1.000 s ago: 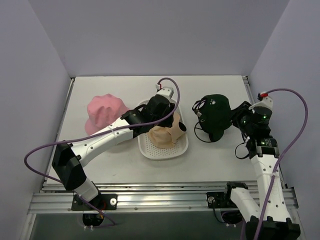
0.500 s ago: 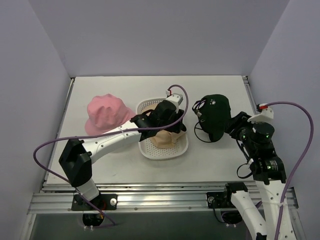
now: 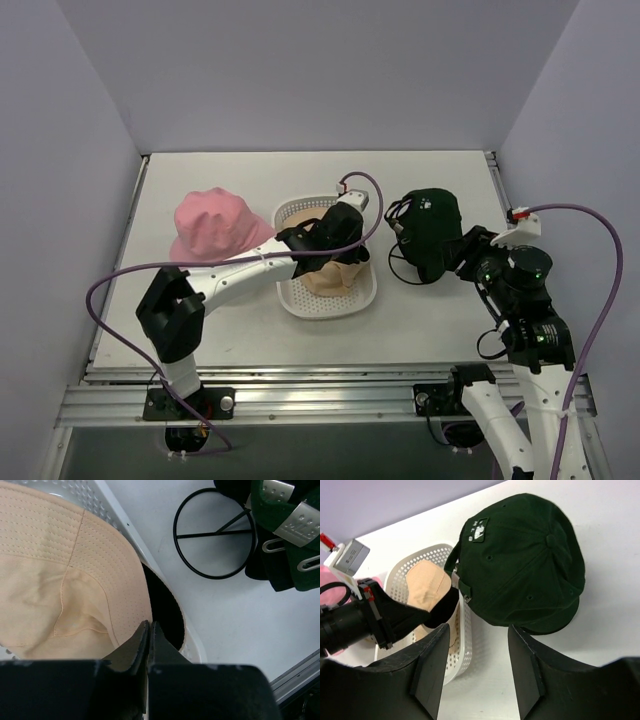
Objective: Stack the hats
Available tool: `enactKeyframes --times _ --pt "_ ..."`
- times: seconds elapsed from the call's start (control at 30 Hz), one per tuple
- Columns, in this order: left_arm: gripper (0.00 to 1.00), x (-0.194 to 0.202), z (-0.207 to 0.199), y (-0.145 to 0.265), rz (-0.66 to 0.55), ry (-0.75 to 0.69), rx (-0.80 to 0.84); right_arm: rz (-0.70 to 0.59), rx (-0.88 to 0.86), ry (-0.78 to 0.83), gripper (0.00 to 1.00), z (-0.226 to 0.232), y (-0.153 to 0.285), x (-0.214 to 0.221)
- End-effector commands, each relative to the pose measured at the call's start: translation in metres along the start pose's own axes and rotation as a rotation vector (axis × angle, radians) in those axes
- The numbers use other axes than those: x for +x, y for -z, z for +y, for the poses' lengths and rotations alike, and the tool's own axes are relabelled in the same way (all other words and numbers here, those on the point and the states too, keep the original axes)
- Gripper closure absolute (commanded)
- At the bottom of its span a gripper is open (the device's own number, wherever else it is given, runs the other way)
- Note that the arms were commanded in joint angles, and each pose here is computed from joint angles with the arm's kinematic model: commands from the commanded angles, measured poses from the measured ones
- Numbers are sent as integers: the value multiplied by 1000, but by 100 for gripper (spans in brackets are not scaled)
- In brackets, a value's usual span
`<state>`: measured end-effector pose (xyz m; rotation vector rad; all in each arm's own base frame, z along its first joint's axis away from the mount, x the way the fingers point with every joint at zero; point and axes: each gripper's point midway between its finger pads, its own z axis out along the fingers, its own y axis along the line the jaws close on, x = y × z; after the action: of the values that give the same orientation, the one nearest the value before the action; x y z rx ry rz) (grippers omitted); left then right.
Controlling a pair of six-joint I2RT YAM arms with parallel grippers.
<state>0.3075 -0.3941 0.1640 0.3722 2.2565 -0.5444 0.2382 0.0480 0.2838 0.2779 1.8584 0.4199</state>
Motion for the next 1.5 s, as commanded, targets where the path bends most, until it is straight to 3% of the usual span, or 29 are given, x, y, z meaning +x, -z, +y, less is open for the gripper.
enactKeyframes --times 0.0,0.27,0.43,0.8,1.03,1.23,1.47 --pt "98 -48 -15 27 -132 43 41 5 -113 57 54 25 3 -14" --pt "98 -66 -19 54 -183 17 55 -16 -211 61 46 41 -2 -17" --pt "98 -66 -14 66 -192 9 45 40 -293 76 35 54 -23 -9" --pt "98 -88 5 117 -275 26 -1 -33 -461 238 33 115 -52 -23" --pt "98 -105 11 139 -315 21 -19 -34 -686 470 34 173 -56 7" --pt "98 -119 13 158 -359 27 -14 27 -866 504 34 196 -50 37" --pt "98 -128 9 165 -375 39 1 41 -896 552 34 198 -46 67"
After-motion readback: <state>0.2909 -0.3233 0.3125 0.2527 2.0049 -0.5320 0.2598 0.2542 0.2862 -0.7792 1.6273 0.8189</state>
